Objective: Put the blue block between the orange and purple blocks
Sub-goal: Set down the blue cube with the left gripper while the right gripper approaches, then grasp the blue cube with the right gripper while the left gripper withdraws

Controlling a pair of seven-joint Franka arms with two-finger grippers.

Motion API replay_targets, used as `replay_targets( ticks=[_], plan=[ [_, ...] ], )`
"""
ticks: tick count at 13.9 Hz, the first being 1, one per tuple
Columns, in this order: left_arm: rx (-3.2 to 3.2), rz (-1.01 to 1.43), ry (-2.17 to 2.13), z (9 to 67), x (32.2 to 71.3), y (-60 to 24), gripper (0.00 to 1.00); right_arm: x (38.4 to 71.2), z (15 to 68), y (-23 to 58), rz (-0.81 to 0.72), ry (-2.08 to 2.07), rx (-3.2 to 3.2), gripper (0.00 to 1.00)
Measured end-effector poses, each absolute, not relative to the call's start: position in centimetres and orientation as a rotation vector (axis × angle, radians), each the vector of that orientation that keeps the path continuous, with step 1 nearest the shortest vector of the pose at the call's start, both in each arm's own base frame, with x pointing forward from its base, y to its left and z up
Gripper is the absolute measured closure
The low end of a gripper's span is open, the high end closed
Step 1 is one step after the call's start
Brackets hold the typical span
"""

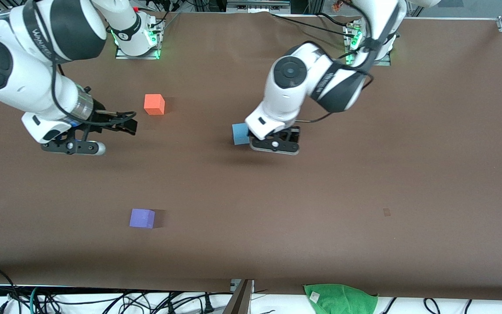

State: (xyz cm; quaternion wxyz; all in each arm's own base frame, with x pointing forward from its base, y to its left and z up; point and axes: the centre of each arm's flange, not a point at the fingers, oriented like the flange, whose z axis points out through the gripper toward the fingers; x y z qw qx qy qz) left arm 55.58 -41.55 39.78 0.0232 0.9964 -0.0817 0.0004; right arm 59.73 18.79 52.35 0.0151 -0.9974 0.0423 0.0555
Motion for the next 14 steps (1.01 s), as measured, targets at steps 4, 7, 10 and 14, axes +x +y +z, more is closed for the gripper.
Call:
replay_targets(
  ticks=[4, 7, 10, 14],
  plan=[
    [3.097, -0.111, -0.468, 42.5, 58.8, -32.8, 0.0, 58.2, 51.4, 25.5, 0.141, 0.23, -3.103, 0.0],
    [3.109, -0.114, -0.36, 45.2, 62.3, -22.9, 0.0, 57.4, 49.5, 30.4, 0.109, 0.28, -3.096, 0.0],
    [3.122, -0.069, -0.134, 49.7, 63.7, -12.2, 0.0, 56.4, 46.1, 35.5, 0.097, 0.26, -3.084, 0.0],
    [3.121, 0.008, 0.096, 54.7, 62.8, -2.5, 0.0, 54.5, 39.7, 42.5, 0.07, 0.259, -3.081, 0.0]
  ],
)
